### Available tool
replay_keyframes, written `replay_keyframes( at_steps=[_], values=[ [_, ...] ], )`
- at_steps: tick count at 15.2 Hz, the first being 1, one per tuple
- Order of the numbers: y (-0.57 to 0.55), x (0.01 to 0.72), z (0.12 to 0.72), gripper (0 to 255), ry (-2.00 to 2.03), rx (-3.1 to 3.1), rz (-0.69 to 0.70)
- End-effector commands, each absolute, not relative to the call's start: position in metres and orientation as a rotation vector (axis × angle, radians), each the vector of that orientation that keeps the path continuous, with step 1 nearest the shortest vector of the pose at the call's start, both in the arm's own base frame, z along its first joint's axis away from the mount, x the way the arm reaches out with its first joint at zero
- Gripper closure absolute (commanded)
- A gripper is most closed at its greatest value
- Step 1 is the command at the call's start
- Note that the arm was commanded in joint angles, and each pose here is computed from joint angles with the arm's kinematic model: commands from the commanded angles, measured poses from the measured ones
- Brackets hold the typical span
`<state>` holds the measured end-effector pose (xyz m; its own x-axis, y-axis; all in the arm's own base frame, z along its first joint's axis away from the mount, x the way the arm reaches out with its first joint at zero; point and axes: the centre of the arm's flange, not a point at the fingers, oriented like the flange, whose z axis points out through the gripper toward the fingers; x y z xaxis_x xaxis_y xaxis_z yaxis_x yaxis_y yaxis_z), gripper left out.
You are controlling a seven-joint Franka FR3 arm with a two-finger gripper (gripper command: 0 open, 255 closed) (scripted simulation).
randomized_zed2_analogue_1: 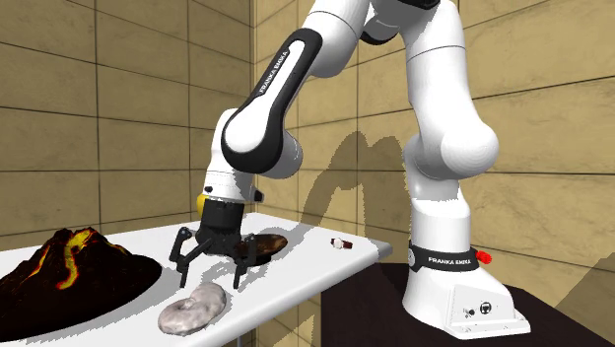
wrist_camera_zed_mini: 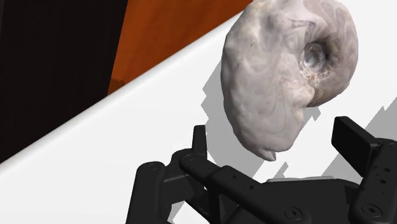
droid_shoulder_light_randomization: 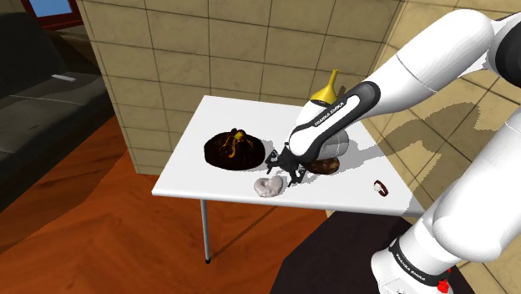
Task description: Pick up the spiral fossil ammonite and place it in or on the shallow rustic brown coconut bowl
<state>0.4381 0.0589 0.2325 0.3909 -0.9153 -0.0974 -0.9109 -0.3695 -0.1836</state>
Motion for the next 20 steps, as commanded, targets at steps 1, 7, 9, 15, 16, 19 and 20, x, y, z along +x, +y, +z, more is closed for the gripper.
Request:
replay_keyframes(
  at_steps=[1, 7, 9, 15, 16, 19, 20],
  values=[
    [0.059, 0.438, 0.232, 0, 1.627, -2.440, -0.031],
    [0.059, 0.438, 0.233, 255, 1.627, -2.440, -0.031],
    [0.059, 0.438, 0.233, 255, 1.627, -2.440, -0.031],
    [0.059, 0.438, 0.248, 255, 1.627, -2.440, -0.031],
    [0.059, 0.438, 0.254, 255, 1.627, -2.440, -0.031],
    [0.059, 0.438, 0.269, 255, 1.627, -2.440, -0.031],
    [0.059, 0.438, 0.275, 255, 1.627, -2.440, -0.031]
  ],
)
